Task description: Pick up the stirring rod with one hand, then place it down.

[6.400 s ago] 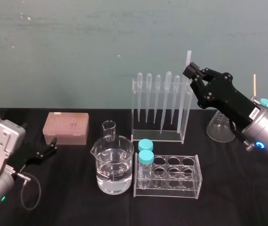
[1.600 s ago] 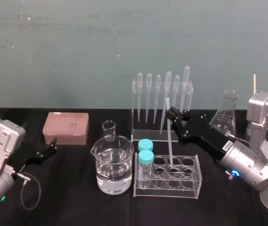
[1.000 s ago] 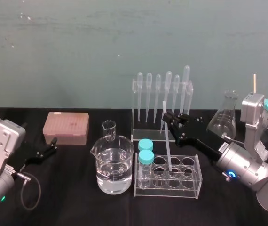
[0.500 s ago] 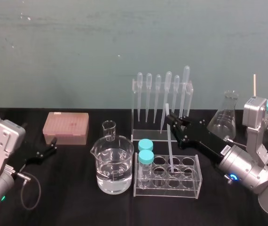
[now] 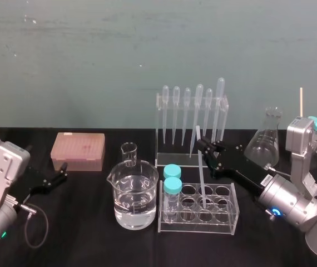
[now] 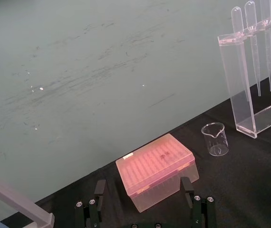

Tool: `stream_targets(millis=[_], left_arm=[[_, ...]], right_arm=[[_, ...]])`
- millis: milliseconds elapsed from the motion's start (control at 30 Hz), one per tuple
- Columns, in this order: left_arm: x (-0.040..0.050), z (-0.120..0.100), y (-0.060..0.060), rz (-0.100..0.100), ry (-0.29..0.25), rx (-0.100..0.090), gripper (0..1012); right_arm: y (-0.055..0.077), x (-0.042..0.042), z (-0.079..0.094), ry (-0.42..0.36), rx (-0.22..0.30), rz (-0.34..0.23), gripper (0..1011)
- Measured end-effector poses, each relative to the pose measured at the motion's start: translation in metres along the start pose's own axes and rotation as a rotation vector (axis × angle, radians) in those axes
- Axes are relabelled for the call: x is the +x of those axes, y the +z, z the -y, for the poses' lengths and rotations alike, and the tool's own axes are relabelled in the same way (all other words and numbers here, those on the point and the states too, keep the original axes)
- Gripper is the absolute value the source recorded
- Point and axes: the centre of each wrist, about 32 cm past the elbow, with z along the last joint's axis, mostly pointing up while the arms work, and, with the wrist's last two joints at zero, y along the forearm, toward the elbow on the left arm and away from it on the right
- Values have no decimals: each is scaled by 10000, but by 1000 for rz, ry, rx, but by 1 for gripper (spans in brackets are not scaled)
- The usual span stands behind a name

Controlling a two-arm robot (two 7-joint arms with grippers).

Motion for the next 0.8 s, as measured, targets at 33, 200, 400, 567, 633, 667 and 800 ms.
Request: stream_targets(millis=[33, 200, 400, 567, 633, 667, 800], left_arm=[[0, 0, 0, 0, 0, 0, 1000], [0, 0, 0, 0, 0, 0, 1000], [0, 0, 0, 0, 0, 0, 1000], [0, 0, 0, 0, 0, 0, 1000], [0, 0, 0, 0, 0, 0, 1000], [0, 0, 0, 0, 0, 0, 1000], [0, 0, 0, 0, 0, 0, 1000]], right_arm=[[-3, -3, 1, 0, -2, -2, 58], [-8, -16, -3, 3, -9, -8, 58], [-11, -27, -6, 3, -22, -4, 57], [-11, -27, -6, 3, -21, -5, 58], [-11, -27, -6, 3, -21, -5, 58], [-11, -27, -6, 3, -21, -5, 58], [-10, -26, -7, 3, -19, -6, 110]])
